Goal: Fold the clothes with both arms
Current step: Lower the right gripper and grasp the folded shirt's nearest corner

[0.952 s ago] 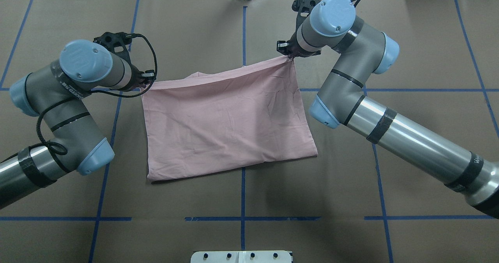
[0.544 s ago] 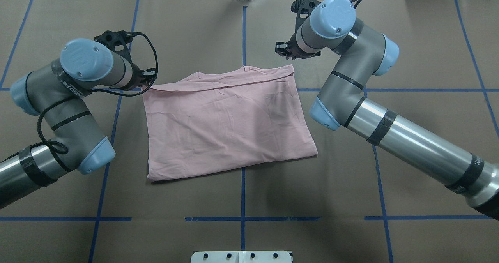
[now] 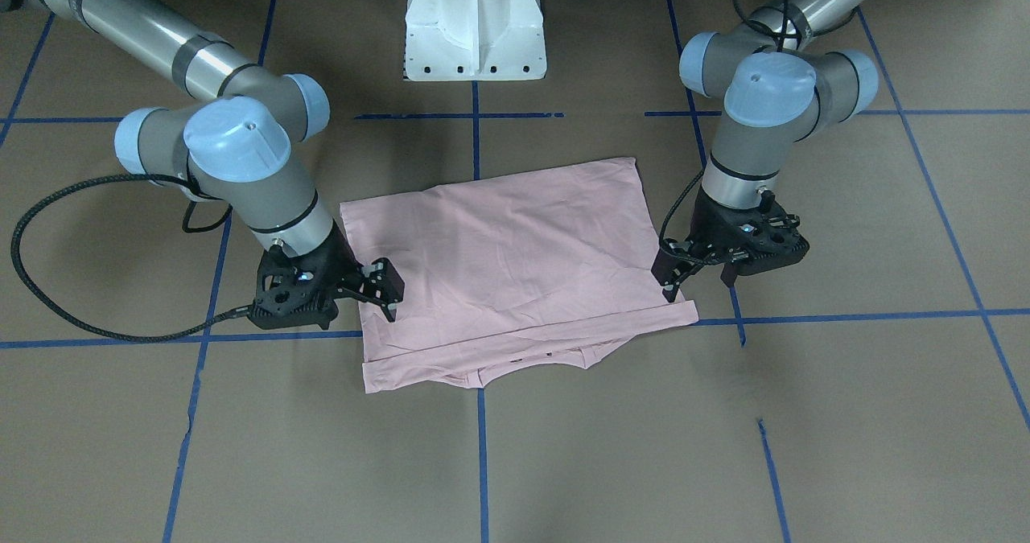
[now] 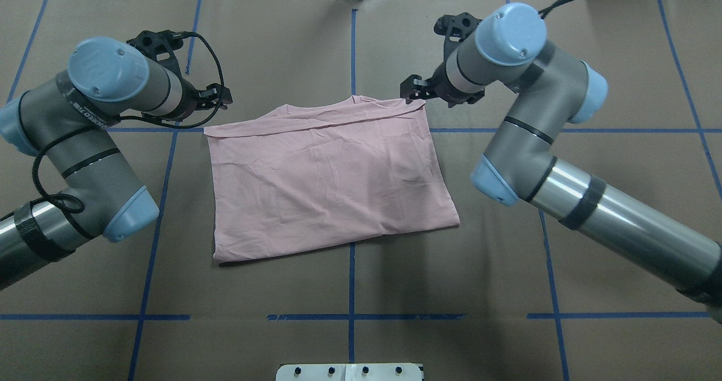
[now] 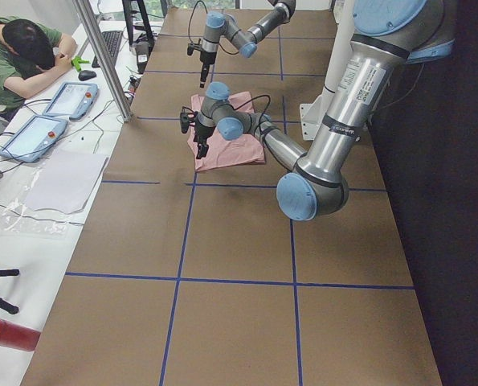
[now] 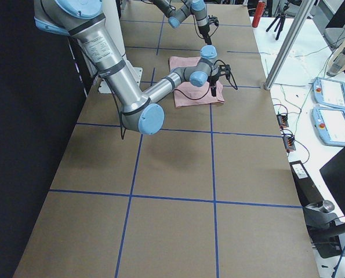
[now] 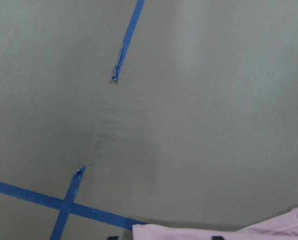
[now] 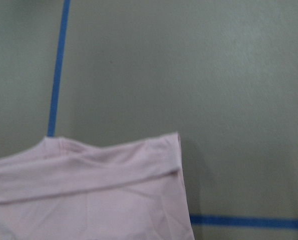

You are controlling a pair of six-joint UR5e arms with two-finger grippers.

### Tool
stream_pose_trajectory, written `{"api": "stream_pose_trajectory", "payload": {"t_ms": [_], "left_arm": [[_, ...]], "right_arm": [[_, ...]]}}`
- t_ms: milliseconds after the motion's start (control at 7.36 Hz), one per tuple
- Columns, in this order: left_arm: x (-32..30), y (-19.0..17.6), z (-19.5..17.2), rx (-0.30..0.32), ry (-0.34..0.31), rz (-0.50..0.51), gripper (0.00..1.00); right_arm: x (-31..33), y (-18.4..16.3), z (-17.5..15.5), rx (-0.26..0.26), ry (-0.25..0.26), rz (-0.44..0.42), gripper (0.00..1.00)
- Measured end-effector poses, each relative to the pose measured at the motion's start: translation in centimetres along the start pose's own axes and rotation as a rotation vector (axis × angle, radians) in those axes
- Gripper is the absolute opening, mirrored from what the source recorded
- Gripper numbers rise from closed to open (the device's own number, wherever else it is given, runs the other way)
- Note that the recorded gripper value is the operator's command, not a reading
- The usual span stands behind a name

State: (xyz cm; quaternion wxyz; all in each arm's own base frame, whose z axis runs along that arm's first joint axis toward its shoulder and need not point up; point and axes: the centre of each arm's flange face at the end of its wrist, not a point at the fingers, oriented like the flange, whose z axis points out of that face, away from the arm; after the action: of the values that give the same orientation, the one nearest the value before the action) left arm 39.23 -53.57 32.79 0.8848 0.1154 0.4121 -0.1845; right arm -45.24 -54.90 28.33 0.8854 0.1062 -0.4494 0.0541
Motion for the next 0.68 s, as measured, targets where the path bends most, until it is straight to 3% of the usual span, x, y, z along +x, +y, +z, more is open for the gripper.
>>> {"api": "stream_pose_trajectory", "payload": {"t_ms": [136,408,680], "left_arm": [[0.4,0.4,-1.5,-0.013,0.028,0.001,1.0],[1.1,0.7,-3.4,-0.014,0.065,0.004,1.0],[1.6,0.9,-4.7,-0.009,0.088,0.008,1.0]], "right_arm": [[0.5,4.0,-1.0,-0.058,0.045,0.025,1.0],[0.7,11.6,0.7,-0.139,0.127,0.117,1.0],[0.3,15.5,2.7,-0.16,0.165,0.121,1.0]]}}
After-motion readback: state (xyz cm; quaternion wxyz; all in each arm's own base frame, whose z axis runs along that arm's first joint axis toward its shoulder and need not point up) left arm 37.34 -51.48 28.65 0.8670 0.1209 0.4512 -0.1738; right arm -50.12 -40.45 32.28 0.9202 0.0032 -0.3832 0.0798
